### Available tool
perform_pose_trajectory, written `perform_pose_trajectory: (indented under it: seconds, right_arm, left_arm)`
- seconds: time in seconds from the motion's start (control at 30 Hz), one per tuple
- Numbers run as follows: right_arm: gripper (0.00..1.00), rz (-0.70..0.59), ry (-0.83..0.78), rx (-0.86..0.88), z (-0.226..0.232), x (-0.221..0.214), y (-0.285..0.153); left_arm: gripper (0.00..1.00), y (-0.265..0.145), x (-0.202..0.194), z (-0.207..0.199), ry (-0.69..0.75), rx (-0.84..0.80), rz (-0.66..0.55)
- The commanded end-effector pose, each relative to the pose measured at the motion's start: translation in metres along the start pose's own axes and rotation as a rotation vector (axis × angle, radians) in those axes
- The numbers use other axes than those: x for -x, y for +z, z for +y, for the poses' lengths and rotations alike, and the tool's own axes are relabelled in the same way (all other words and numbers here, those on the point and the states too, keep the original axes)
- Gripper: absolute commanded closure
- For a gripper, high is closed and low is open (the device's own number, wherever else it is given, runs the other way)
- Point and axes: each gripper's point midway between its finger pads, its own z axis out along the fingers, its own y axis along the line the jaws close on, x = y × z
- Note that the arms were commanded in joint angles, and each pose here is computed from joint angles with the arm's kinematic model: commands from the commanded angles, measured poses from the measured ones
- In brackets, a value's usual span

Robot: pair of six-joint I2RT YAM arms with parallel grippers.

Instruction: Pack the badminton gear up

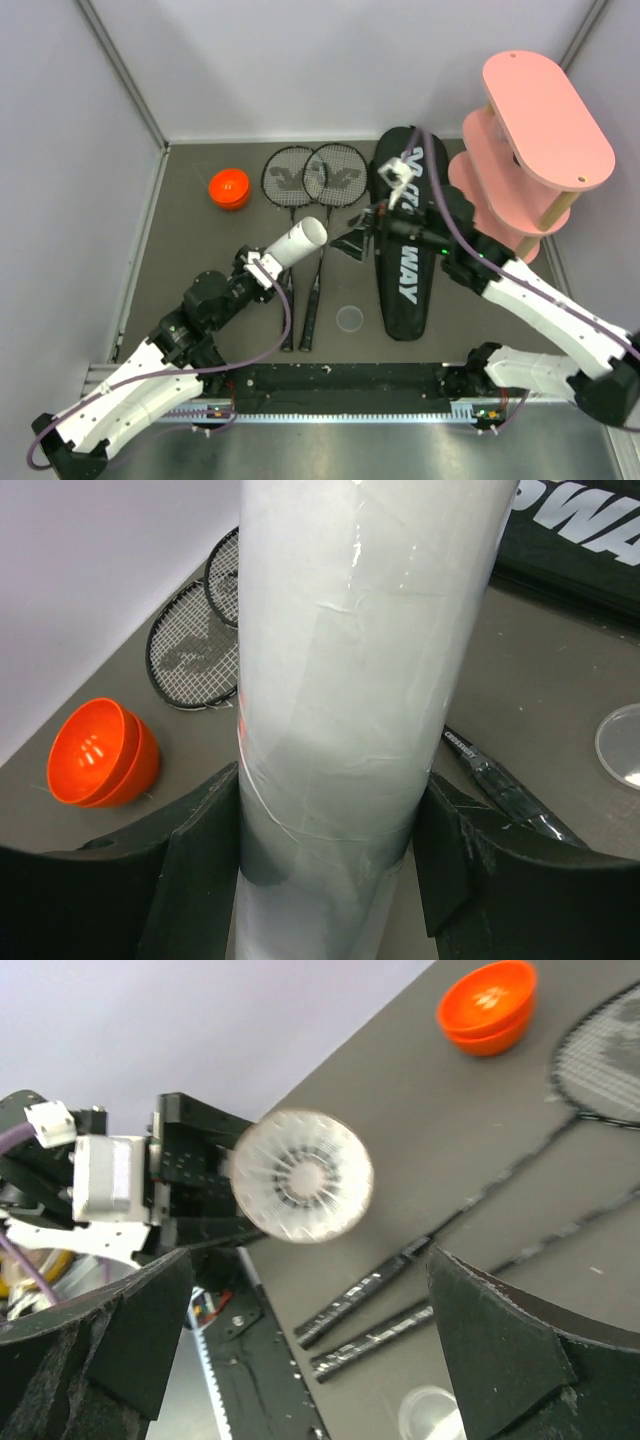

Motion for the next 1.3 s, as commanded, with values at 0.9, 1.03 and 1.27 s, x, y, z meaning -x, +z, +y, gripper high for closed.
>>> perform_pose_trajectory:
  seconds: [0.9, 1.03, 1.27]
  right_arm:
    - [0.54, 0.664, -0.114, -0.5, -0.089, -0.263, 0.01]
    - [0.65, 0.681, -0.099, -0.473, -0.085, -0.269, 0.016]
    - [0.64, 0.724, -0.064, -0.421, -0.077, -0.288, 0.015]
  left_arm:
    - [1.0, -0.017, 0.046, 0.036, -0.033, 0.163, -0.159]
    - [1.0, -0.016, 0.045, 0.036, -0.033, 0.161, -0.16]
    - [1.0, -0.016, 0.045, 0.036, -0.033, 0.162, -0.159]
